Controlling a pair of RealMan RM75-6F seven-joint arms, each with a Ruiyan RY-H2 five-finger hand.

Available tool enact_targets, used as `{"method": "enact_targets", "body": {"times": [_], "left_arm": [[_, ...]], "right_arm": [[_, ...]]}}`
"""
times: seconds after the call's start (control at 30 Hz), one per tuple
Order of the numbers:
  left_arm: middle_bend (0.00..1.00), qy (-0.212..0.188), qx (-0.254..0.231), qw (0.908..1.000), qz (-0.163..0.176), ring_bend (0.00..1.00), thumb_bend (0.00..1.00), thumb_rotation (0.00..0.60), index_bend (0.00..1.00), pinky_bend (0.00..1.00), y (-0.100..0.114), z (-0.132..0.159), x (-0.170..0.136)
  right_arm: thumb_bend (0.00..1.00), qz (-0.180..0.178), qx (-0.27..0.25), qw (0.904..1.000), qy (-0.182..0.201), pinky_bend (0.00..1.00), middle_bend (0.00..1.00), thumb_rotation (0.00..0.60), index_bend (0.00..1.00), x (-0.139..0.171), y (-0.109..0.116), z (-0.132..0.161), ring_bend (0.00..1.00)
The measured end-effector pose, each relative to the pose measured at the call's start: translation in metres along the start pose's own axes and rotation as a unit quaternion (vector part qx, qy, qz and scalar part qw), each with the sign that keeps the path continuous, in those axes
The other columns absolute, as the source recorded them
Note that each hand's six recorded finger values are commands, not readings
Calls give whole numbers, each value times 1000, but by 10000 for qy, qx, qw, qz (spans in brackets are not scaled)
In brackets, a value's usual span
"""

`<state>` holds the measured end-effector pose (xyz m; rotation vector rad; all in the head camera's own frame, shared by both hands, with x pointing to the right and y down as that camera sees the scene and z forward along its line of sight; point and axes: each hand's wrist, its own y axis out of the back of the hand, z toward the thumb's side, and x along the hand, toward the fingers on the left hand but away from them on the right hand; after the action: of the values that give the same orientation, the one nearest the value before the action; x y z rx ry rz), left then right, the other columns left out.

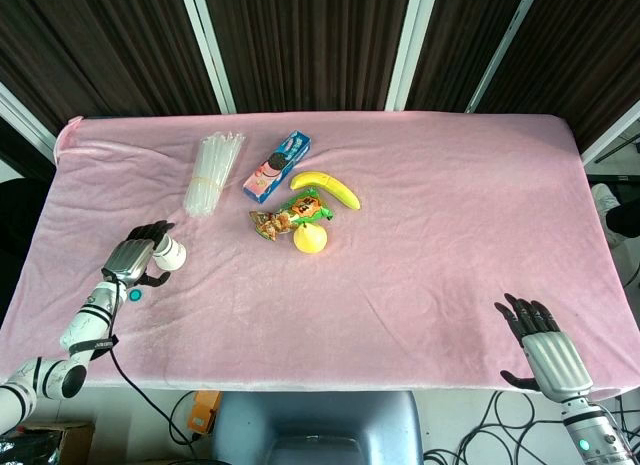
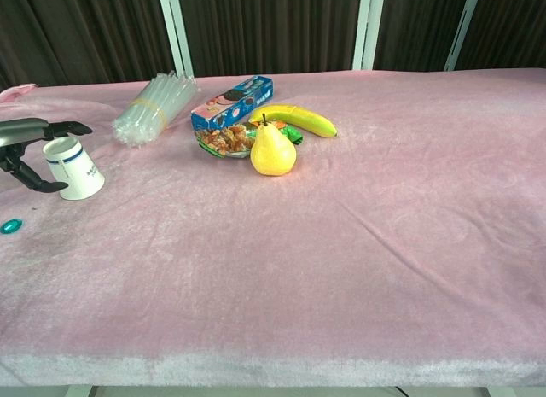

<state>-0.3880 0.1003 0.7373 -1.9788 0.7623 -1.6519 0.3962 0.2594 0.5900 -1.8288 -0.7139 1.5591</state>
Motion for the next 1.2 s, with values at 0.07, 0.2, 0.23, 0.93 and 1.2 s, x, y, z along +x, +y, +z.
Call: {"method": "enact_targets", "body": {"times": [0.07,0.2,0.23,0.93,1.2], "left_arm": [[7,-20,1,10000,21,0,345,600,0,47,1,1,0],[20,-22,-7,10000,42,0,346,600,0,50,1,1,1],[31,-22,-12,10000,61,0,347,600,0,56,1,2,1],[344,206,-49,9989,419,305,395,600,279,378,2,-5,14],[365,136,34,9981,597,325,452,600,301,398,11,-4,4]], "right_arm": [[252,5,-1,10000,2,0,0,600,0,0,0,0,0],[253,0,-12,10000,23,0,0,600,0,0,0,1,0],[253,0,-10,10000,23,0,0,600,0,0,0,1,0],[253,27,32,10000,-35,0,0,600,0,3,0,-1,0],[252,77,45,10000,-36,0,0,600,0,2,-2,0,0]]}}
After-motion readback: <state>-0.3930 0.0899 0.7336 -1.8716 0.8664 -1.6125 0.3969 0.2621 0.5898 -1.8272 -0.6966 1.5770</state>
